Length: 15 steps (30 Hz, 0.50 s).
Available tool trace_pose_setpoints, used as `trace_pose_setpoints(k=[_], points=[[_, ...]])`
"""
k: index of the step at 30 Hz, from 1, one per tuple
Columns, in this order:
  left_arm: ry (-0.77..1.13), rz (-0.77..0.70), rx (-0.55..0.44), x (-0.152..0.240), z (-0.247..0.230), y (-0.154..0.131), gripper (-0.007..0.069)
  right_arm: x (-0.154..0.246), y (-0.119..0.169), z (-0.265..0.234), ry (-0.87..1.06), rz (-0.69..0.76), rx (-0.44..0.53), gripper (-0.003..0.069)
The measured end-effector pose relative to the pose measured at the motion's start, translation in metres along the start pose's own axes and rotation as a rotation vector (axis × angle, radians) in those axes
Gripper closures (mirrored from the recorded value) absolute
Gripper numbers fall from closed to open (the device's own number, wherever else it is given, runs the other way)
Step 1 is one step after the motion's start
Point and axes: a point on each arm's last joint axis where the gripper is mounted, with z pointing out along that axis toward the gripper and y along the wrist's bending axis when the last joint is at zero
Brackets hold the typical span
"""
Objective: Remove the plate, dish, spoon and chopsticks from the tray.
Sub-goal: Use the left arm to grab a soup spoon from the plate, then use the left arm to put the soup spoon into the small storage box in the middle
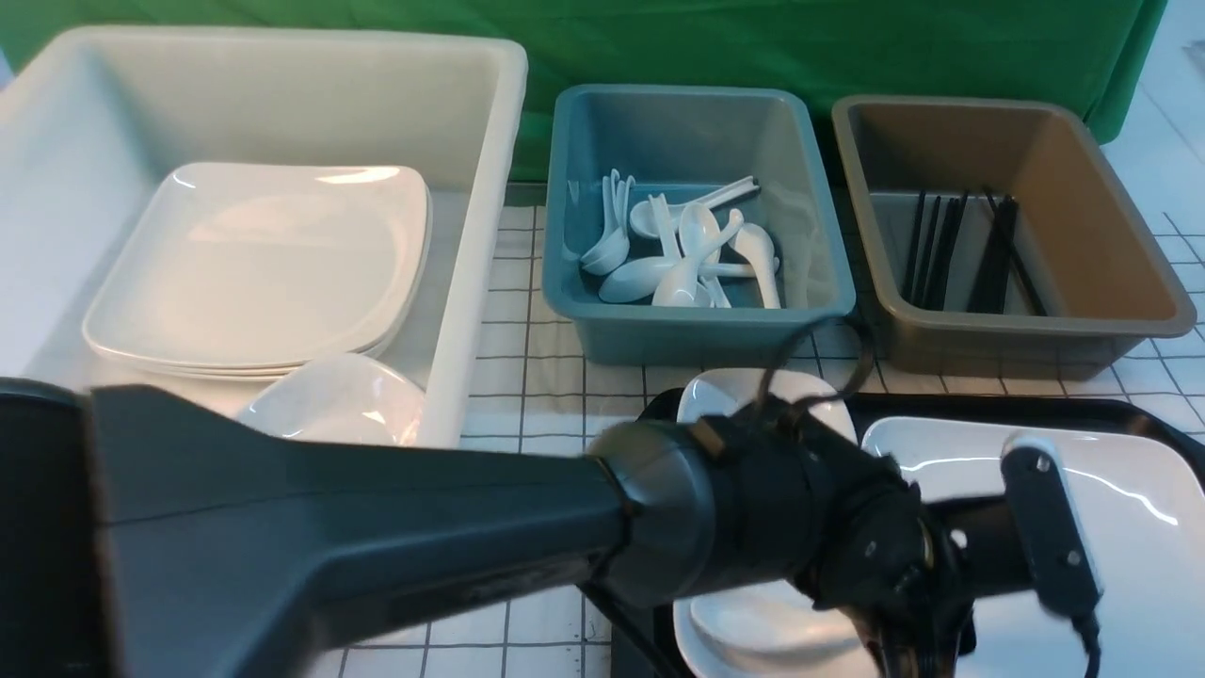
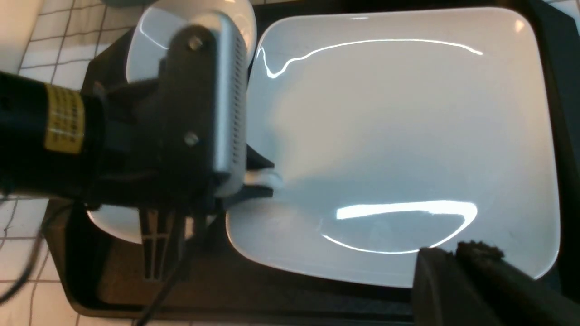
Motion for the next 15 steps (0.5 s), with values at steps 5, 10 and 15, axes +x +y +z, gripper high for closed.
trace_pose_setpoints(k=[5,10,15], points=[[-0.173,-0.11,-0.154,-0.029,-0.074,0.032,0.0549,0.0,0.0,0.0,0.003,0.0,0.0,0.0545],[-0.43,-0.332,-0.444,-0.022,-0.151,0.114,0.0549,0.001,0.0,0.0,0.006,0.0,0.001,0.0544],[-0.779,-0.739,-0.68,0.027,-0.185,0.196,0.0549,0.001,0.0,0.0,0.006,0.003,0.001,0.054]])
